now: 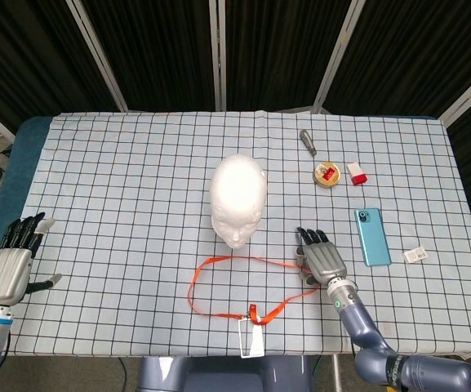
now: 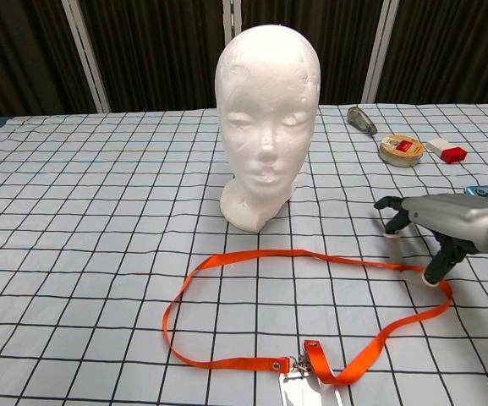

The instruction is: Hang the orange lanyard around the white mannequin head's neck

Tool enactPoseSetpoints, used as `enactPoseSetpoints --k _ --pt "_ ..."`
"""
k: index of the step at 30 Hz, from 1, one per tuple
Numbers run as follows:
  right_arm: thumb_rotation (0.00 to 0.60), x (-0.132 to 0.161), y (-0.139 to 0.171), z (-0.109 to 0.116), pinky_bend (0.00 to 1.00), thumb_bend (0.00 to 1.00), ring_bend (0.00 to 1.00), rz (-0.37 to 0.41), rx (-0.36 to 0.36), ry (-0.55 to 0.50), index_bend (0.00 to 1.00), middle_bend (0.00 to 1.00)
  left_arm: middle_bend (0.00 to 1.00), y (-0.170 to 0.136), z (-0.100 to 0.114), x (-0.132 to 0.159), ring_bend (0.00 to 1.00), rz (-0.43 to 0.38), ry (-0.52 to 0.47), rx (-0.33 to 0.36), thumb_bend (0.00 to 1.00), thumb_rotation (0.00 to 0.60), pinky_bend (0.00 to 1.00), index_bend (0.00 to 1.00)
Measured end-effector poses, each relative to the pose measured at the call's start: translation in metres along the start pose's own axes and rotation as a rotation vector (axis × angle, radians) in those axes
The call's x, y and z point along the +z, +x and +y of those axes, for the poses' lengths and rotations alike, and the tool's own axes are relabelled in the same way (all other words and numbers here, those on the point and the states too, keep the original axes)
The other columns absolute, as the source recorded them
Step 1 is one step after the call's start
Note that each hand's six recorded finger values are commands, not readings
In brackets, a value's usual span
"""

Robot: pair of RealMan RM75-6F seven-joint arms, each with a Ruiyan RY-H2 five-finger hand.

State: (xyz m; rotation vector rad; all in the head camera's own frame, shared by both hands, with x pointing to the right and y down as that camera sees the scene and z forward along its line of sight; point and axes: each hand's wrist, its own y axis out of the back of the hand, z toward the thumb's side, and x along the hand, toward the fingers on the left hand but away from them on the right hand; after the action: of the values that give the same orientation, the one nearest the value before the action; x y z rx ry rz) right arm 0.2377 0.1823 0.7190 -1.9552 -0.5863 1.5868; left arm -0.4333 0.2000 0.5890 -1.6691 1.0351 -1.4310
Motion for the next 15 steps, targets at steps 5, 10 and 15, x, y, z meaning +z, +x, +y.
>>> enactPoseSetpoints --k 5,10,15 --pt "0.600 -0.0007 -0.0010 -0.0017 0.00 0.32 0.00 0.002 -0.006 0.014 0.64 0.00 0.00 -0.0001 -0.0010 0.0004 0.00 -0.001 0.002 -0.003 0.00 0.600 0.00 0.00" --pt "0.600 -0.0021 -0.0015 -0.0029 0.00 0.38 0.00 0.006 -0.012 0.024 0.69 0.00 0.00 -0.0001 -0.0027 0.0009 0.00 -0.001 0.005 -0.007 0.00 0.600 0.00 0.00" --pt "0.600 -0.0018 0.0003 -0.0010 0.00 0.43 0.00 0.015 -0.023 0.018 0.70 0.01 0.00 0.0011 -0.0060 0.0023 0.00 -0.004 0.006 -0.016 0.00 0.600 0.00 0.00"
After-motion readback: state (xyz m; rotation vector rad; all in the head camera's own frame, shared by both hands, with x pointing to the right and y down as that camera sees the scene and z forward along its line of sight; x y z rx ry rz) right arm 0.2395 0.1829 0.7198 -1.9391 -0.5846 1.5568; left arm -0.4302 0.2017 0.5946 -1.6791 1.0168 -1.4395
